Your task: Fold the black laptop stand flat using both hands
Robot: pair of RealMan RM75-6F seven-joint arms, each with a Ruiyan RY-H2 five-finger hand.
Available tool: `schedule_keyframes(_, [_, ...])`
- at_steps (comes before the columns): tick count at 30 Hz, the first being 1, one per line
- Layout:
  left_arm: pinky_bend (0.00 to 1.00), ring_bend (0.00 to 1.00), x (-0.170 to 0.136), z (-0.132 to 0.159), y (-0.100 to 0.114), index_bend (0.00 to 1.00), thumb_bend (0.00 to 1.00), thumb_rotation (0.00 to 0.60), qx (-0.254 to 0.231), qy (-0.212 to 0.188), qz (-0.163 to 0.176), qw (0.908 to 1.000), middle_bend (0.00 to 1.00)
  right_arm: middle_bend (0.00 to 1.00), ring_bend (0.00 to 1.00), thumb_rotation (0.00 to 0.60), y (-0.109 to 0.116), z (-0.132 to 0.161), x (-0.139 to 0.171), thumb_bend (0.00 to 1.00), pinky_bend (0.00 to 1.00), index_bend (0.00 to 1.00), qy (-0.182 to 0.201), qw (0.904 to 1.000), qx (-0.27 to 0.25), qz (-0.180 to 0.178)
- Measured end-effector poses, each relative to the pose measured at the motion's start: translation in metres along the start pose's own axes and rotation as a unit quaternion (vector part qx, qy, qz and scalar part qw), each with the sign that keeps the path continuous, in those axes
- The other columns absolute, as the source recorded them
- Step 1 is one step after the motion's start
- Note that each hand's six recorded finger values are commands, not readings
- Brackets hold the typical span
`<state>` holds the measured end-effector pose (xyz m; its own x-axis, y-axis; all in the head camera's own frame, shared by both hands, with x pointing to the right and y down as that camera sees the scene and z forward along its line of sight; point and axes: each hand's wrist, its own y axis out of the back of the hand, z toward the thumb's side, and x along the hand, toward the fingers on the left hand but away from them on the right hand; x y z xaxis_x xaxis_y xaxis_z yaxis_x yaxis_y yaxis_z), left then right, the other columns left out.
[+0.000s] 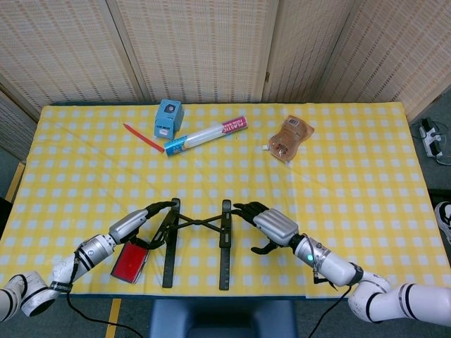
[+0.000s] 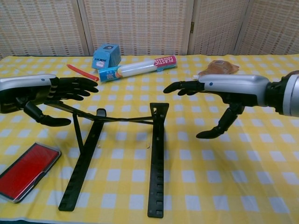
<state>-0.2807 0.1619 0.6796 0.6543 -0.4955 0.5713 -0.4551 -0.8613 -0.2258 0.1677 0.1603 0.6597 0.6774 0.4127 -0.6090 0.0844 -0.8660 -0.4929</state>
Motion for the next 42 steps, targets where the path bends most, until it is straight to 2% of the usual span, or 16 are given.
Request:
schedule_keyframes(10, [0.0, 0.0, -0.006, 0.0, 0.012, 0.0, 0.28, 0.6, 0.013, 0.003, 0.036, 0.9992, 0.0, 0.0, 0.0, 0.6, -0.006, 0.036, -0.039, 0.29, 0.0, 0.0, 0.033, 0.9986, -0.032, -0.027])
schedule_keyframes(16, [0.0, 0.0, -0.011, -0.001, 0.019, 0.0, 0.28, 0.6, 0.015, 0.01, 0.052, 0.9985, 0.0, 0.0, 0.02, 0.6, 0.002, 0.051, -0.061, 0.29, 0.0, 0.0, 0.04, 0.9962, -0.051, -0.059])
schedule_keyframes(28, [0.0, 0.0, -0.009, -0.003, 0.025, 0.0, 0.28, 0.6, 0.007, 0.02, 0.064, 0.9977, 0.0, 0.01, 0.04, 0.6, 0.036, 0.048, -0.087, 0.29, 0.0, 0.0, 0.012, 0.9887, -0.098, -0.113])
schedule_keyframes(34, [0.0, 0.0, 0.0, -0.002, 0.03, 0.0, 0.28, 0.6, -0.002, 0.027, 0.076, 0.9968, 0.0, 0.03, 0.05, 0.6, 0.058, 0.045, -0.101, 0.29, 0.0, 0.0, -0.004, 0.9852, -0.101, -0.138])
schedule_keyframes(42, [0.0, 0.0, 0.008, -0.006, 0.028, 0.0, 0.28, 0.6, -0.005, 0.041, 0.085, 0.9955, 0.0, 0.03, 0.05, 0.6, 0.074, 0.036, -0.117, 0.29, 0.0, 0.0, -0.033, 0.982, -0.102, -0.156])
